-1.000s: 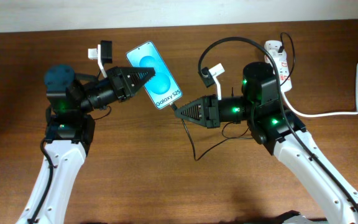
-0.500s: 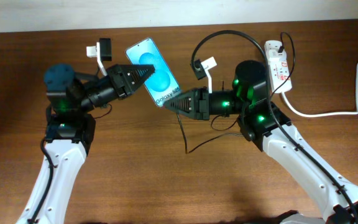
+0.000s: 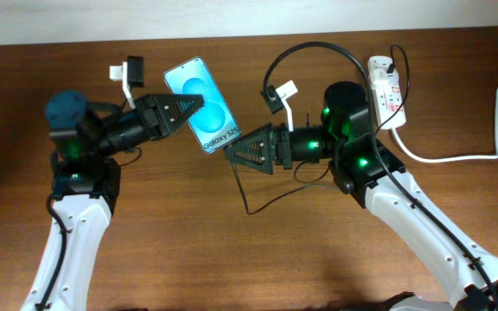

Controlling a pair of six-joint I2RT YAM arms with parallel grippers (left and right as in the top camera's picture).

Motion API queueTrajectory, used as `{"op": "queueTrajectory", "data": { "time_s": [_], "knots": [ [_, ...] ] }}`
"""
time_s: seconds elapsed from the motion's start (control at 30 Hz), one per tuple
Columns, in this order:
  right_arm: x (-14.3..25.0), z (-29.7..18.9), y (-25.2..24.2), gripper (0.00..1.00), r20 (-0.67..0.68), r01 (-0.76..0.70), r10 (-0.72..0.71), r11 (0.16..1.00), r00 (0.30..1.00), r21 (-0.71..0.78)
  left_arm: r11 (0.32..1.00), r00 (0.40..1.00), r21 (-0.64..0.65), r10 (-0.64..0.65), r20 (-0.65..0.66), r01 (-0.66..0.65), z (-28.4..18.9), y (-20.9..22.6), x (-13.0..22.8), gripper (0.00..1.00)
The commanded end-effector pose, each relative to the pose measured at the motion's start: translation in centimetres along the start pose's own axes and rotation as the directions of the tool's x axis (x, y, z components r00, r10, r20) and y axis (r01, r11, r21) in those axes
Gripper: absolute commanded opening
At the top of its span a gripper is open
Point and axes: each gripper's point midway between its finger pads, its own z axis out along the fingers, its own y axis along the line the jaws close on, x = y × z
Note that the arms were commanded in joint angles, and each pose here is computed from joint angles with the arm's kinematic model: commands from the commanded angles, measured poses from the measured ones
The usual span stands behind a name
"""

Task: Plug charger to phone and switch on socket

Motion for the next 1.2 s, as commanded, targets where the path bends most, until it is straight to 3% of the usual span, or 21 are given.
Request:
{"op": "queueTrajectory", "data": {
  "time_s": [0.0,0.07,0.2,0.23,0.4,1.17],
  "knots": [
    [0.6,-0.1,0.3,0.65,-0.029,0.095,-0.096,0.995,0.995,-0.012,0.993,0.994,0.049,0.105,-0.014,-0.104,-0.8,-1.6,-0.2,0.00],
    [0.9,0.1,0.3,0.47,-0.037,0.116,-0.116,0.993,0.992,-0.015,0.994,0.995,0.048,0.101,-0.014,-0.100,-0.8,-1.5,-0.2,0.00],
    [1.6,1.2,0.8,0.47,-0.057,0.126,-0.127,0.992,0.990,-0.024,0.998,0.999,0.043,0.045,-0.011,-0.044,-0.8,-1.5,-0.3,0.00],
    [1.7,1.6,0.9,0.42,-0.058,0.129,-0.129,0.992,0.990,-0.018,0.999,0.999,0.039,0.033,-0.007,-0.032,-0.8,-1.4,-0.4,0.00],
    [1.9,2.0,0.9,0.04,-0.058,0.131,-0.131,0.991,0.990,-0.009,0.999,0.999,0.039,0.033,-0.008,-0.033,-0.8,-1.4,-0.3,0.00],
    [-0.1,2.1,1.5,0.04,0.015,0.130,-0.130,0.992,0.991,-0.002,0.993,0.984,0.117,0.019,-0.179,0.003,0.1,-2.6,3.2,0.00]
  ]
}}
